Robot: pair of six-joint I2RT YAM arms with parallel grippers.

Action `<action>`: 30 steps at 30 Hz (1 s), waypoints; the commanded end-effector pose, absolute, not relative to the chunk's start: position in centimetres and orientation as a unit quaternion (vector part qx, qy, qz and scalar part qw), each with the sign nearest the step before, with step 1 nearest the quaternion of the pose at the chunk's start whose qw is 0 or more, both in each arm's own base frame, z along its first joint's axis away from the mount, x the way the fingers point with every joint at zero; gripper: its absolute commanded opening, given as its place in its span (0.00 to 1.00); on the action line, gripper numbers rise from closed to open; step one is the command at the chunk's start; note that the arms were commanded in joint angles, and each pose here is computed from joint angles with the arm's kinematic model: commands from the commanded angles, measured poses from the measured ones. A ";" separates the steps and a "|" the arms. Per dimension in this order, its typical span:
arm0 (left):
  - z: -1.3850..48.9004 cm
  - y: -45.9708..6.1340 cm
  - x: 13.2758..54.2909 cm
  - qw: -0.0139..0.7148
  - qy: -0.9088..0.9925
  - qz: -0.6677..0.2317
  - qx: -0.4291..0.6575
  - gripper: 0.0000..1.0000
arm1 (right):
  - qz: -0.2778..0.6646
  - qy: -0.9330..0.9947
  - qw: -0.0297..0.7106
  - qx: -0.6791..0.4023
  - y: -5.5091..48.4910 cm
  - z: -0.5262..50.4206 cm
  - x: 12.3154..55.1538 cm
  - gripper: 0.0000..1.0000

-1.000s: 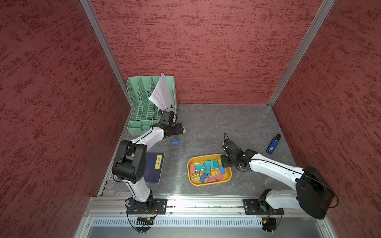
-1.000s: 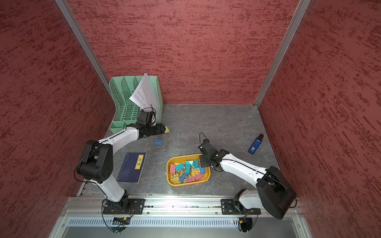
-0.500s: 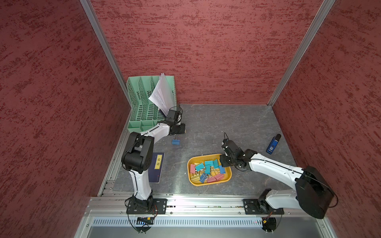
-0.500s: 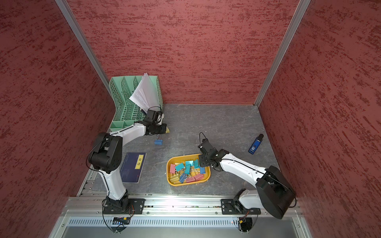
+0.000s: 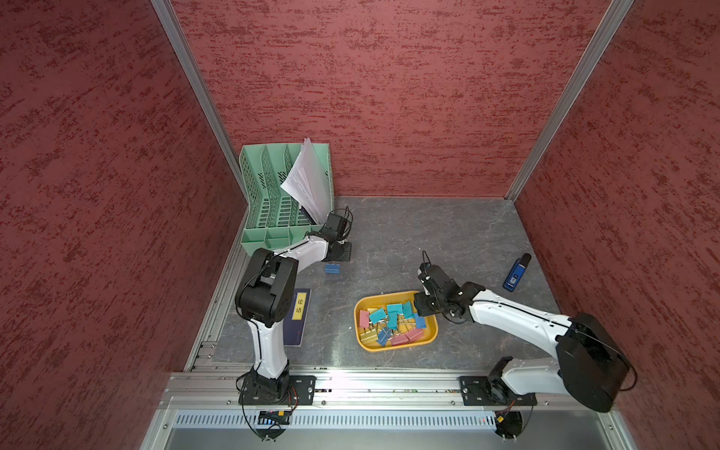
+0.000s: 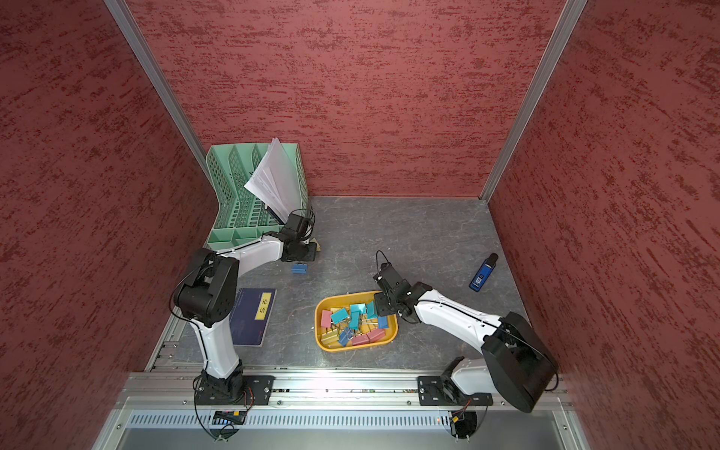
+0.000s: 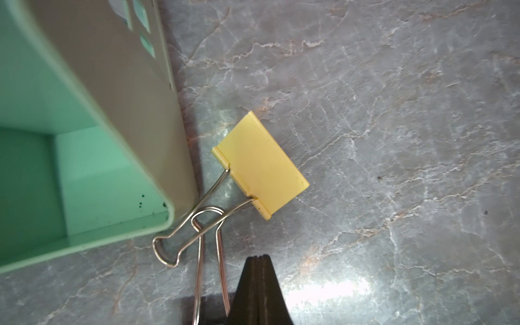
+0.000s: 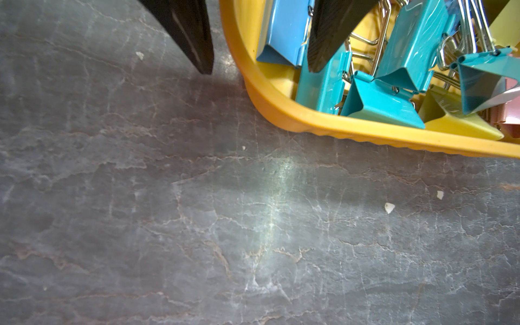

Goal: Put the binder clips in the storage box
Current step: Adjust the binder clip at the center of the board.

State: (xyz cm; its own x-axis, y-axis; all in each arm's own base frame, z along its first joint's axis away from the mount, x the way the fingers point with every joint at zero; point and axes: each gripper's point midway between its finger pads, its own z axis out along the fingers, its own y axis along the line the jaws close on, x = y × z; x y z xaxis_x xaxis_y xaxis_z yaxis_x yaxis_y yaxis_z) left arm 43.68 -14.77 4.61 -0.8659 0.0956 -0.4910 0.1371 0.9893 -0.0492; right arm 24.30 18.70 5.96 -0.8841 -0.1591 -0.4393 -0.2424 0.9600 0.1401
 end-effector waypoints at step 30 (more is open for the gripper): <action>4.9 -7.1 40.8 0.260 0.957 0.019 -0.129 0.00 | 0.122 0.960 0.224 -0.114 19.7 6.7 24.8 0.59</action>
State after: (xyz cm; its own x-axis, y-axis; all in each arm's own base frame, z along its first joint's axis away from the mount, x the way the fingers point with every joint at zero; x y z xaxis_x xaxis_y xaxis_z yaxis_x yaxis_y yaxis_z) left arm 40.28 -7.16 5.92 -0.8378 -0.1948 -0.5100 -0.2316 0.9728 0.0090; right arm 24.06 19.23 6.00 -0.8848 -0.1714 -0.4333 -0.2643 0.9504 0.1638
